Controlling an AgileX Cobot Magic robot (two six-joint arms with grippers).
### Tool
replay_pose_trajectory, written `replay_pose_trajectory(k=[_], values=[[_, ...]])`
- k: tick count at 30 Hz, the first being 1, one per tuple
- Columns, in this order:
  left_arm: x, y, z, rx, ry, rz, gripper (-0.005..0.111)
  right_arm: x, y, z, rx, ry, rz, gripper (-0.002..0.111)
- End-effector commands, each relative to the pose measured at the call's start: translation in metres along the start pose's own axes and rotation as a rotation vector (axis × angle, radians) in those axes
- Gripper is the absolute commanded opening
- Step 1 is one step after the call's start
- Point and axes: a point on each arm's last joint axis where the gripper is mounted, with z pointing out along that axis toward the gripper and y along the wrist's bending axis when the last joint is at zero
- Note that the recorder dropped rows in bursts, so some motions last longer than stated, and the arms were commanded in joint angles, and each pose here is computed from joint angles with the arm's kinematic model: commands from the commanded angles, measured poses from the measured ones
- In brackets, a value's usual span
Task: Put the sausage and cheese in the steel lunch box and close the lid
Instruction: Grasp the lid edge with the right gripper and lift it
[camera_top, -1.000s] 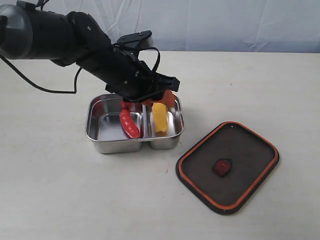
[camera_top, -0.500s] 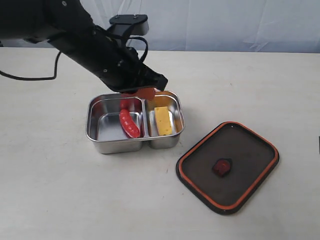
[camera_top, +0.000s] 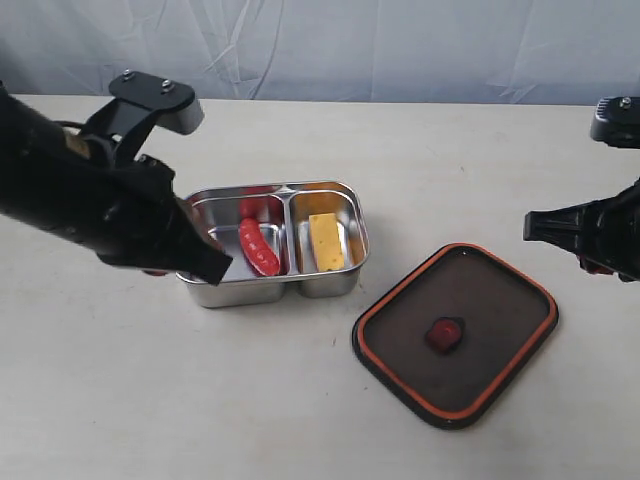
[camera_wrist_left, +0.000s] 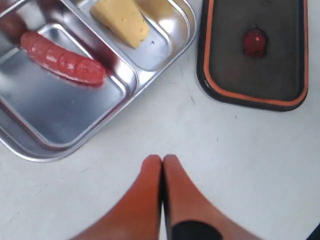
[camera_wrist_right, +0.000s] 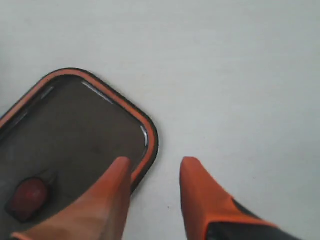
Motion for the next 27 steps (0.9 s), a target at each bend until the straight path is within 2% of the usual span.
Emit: replay_pose_trajectory(k=[1, 4, 10, 16, 22, 24, 25, 27], values=[[0.02, -0.004, -0.014, -0.004, -0.03, 0.011, 0.0, -0.008, -0.013, 0.043, 0.008, 0.122, 0.005, 0.034], [0.026, -0.006, -0.023, -0.005, -0.059, 0.018, 0.0, -0.014, -0.014, 0.072, -0.041, 0.241, -0.013, 0.034], [0.028, -0.006, -0.023, -0.012, -0.075, 0.019, 0.0, -0.024, -0.002, 0.106, -0.057, 0.306, -0.029, 0.034], [0.028, -0.005, -0.023, -0.013, -0.075, 0.023, 0.0, -0.01, 0.005, 0.139, -0.052, 0.399, -0.047, 0.034], [0.028, -0.005, -0.023, -0.015, -0.077, 0.024, 0.0, -0.002, 0.007, 0.154, -0.046, 0.432, -0.056, 0.034], [0.028, -0.005, -0.023, -0.015, -0.077, 0.024, 0.0, 0.0, 0.007, 0.156, -0.041, 0.447, -0.058, 0.028], [0.028, -0.005, -0.023, -0.015, -0.077, 0.024, 0.0, 0.0, 0.006, 0.156, -0.036, 0.449, -0.069, 0.015], [0.028, -0.005, -0.023, -0.015, -0.077, 0.024, 0.0, 0.001, 0.005, 0.156, -0.025, 0.457, -0.09, 0.0]])
